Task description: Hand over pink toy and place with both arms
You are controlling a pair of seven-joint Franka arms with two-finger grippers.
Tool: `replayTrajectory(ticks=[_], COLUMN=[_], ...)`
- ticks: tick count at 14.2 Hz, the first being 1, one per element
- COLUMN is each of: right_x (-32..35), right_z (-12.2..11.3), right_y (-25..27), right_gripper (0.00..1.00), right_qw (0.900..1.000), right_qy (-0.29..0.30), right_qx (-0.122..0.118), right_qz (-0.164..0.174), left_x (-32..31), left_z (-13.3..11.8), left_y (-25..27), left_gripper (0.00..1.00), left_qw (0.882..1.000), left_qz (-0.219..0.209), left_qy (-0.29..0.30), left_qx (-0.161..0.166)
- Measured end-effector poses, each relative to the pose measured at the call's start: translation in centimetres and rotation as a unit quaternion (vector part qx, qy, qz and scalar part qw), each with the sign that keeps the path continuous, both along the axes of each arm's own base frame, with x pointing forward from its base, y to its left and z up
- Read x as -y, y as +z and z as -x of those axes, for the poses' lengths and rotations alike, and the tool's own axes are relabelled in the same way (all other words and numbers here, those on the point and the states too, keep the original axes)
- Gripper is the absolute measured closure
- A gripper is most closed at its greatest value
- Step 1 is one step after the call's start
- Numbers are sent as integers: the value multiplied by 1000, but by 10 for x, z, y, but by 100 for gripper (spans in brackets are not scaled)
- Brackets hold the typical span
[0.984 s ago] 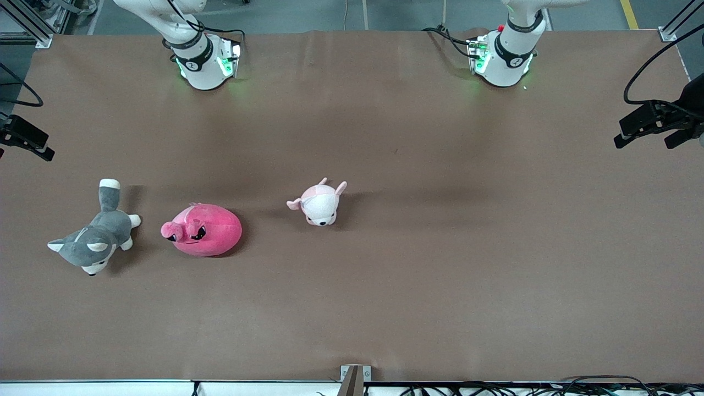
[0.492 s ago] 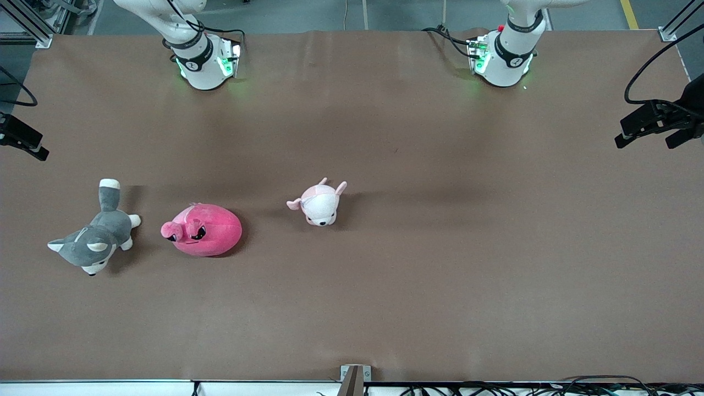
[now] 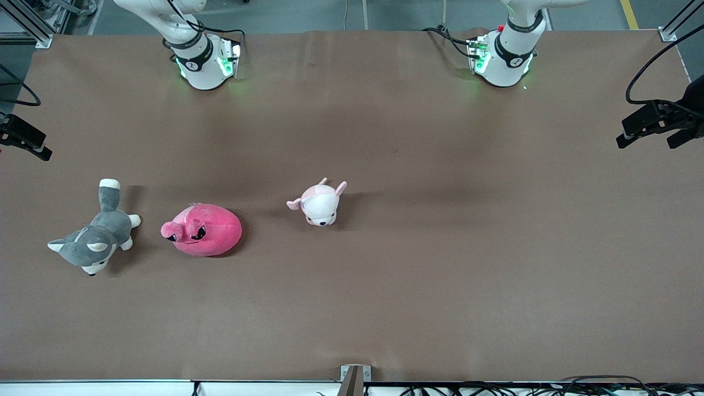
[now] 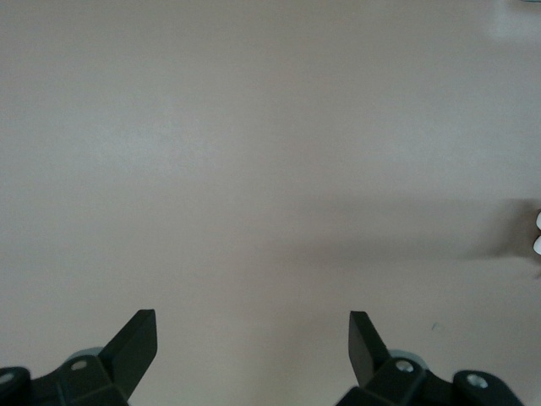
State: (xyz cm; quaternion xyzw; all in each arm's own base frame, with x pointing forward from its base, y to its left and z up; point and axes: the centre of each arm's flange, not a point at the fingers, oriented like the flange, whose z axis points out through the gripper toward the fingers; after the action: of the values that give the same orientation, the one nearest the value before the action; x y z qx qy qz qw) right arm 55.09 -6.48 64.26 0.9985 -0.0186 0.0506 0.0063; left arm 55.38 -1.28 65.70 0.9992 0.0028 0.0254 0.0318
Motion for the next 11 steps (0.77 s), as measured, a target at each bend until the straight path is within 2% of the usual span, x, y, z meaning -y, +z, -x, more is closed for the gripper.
replayTrajectory(ticks=[11], right_x=[1], right_z=[-1], right_y=[1], right_gripper=[0], right_qw=[1000], right_qy=[0], right_qx=[7], right_qz=[2], left_x=[1], left_z=[0], left_y=[0], left_gripper=[0], left_qw=[1000], left_qz=[0], left_qy=[0], left_qx=[0])
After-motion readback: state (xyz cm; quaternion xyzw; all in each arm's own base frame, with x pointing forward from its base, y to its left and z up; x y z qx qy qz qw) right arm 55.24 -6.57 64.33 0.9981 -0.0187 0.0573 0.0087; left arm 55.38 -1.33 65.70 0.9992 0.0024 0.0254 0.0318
